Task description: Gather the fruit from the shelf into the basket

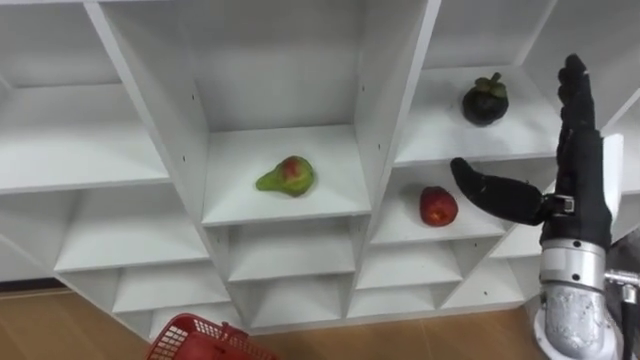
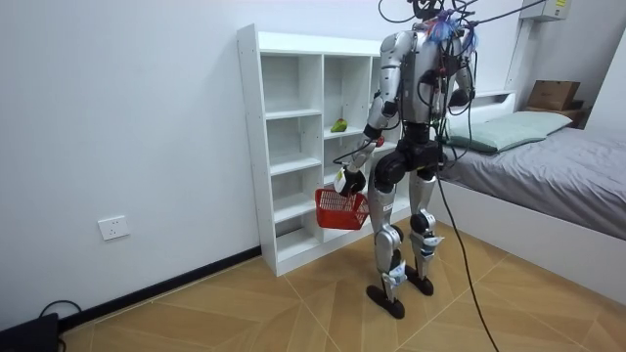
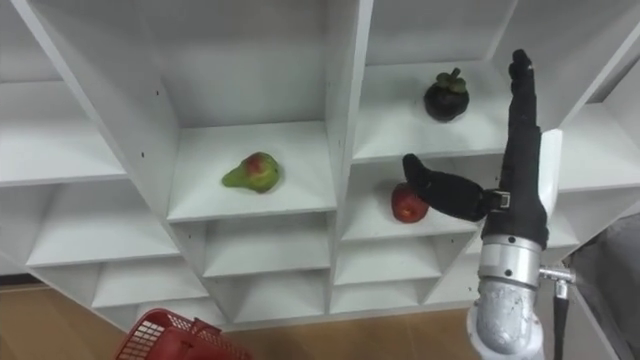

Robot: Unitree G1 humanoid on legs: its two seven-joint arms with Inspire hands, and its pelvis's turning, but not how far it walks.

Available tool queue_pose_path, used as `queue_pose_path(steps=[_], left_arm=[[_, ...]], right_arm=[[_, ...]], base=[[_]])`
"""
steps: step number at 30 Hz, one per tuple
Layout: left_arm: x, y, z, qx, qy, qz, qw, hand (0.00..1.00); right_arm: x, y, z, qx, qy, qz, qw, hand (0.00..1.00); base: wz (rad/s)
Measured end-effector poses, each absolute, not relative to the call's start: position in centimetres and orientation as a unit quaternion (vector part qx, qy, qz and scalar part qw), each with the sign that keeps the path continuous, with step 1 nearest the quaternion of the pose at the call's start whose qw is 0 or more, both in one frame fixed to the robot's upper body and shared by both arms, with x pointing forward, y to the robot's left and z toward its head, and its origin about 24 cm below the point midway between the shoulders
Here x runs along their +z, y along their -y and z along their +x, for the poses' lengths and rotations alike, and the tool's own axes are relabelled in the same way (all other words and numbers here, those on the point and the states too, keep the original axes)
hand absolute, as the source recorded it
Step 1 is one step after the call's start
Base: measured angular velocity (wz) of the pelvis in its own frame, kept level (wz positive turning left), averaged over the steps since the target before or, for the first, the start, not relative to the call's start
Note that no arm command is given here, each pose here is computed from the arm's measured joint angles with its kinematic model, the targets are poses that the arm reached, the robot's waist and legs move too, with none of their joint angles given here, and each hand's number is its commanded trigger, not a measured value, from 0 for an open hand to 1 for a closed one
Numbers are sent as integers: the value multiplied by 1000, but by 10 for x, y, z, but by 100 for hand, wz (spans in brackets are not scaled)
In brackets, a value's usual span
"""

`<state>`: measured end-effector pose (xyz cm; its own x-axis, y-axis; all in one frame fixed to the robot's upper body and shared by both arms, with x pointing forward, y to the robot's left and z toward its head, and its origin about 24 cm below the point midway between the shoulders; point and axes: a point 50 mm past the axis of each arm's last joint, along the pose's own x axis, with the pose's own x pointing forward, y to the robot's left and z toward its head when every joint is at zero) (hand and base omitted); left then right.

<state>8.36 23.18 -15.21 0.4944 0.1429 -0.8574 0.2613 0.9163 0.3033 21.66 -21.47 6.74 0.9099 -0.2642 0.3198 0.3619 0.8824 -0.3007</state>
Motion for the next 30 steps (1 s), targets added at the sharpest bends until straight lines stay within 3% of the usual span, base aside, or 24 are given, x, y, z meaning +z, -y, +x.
queue_pose_path(steps=[30], left_arm=[[-148, -241, 85, -18, -499, 214, 839, 100]], right_arm=[[72, 257, 259, -204, 97, -153, 962, 0]], base=[[7]])
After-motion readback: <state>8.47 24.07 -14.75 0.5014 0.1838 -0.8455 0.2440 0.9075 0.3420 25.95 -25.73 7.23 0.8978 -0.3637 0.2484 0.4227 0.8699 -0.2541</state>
